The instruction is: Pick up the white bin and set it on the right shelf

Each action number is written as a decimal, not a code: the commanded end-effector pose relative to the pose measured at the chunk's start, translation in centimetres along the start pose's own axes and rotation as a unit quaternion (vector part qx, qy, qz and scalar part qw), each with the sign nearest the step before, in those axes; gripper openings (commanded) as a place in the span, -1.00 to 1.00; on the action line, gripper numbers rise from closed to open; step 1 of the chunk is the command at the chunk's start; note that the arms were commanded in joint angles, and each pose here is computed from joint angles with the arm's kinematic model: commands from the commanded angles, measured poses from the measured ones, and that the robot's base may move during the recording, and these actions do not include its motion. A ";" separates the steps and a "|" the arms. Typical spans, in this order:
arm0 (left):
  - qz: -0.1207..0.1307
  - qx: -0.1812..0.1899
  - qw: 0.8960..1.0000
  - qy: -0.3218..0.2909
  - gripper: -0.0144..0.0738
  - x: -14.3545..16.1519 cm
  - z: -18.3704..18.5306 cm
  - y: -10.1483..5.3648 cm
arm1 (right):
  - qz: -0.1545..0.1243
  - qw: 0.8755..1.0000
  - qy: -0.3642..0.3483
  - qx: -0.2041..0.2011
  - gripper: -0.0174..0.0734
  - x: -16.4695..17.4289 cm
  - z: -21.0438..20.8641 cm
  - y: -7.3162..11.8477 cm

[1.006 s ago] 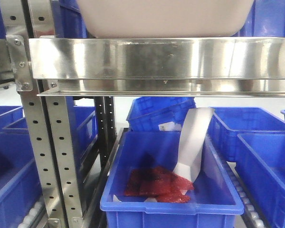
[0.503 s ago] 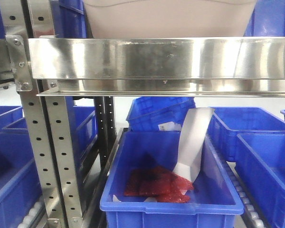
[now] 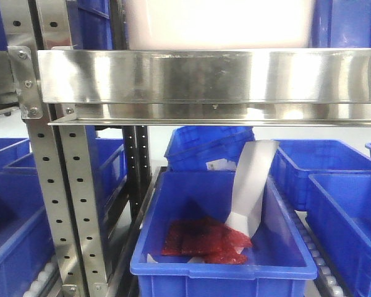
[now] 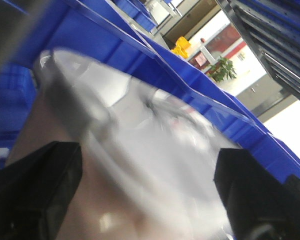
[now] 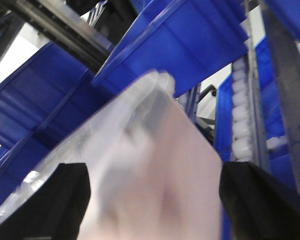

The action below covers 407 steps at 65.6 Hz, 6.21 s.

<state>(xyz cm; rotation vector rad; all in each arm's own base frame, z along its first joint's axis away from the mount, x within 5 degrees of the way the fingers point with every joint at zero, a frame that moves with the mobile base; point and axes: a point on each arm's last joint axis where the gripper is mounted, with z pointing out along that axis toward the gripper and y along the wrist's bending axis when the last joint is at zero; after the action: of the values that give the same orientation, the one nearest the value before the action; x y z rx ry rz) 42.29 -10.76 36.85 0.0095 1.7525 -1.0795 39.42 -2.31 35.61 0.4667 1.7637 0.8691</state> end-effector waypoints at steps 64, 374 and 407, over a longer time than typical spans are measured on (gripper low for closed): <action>0.117 -0.045 0.979 -0.159 -0.94 -5.9 -9.1 -9.9 | -0.127 0.976 -0.166 0.058 -0.45 -1.4 -12.0 6.2; 0.290 -0.170 0.913 -0.233 -0.94 20.0 -33.6 -5.0 | -0.403 0.881 -0.220 0.112 -0.45 22.9 -28.4 -6.2; 0.321 -0.284 0.885 -0.181 -0.96 21.2 -34.0 -4.0 | -0.403 0.881 -0.220 0.112 -0.45 22.9 -28.4 -6.2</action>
<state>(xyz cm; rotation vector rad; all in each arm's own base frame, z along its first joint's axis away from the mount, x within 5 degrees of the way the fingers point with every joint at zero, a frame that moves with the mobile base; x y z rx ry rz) 5.27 -0.64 24.11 0.0333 1.5788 -0.0974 5.68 -0.25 20.13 0.0384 1.5343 -0.0320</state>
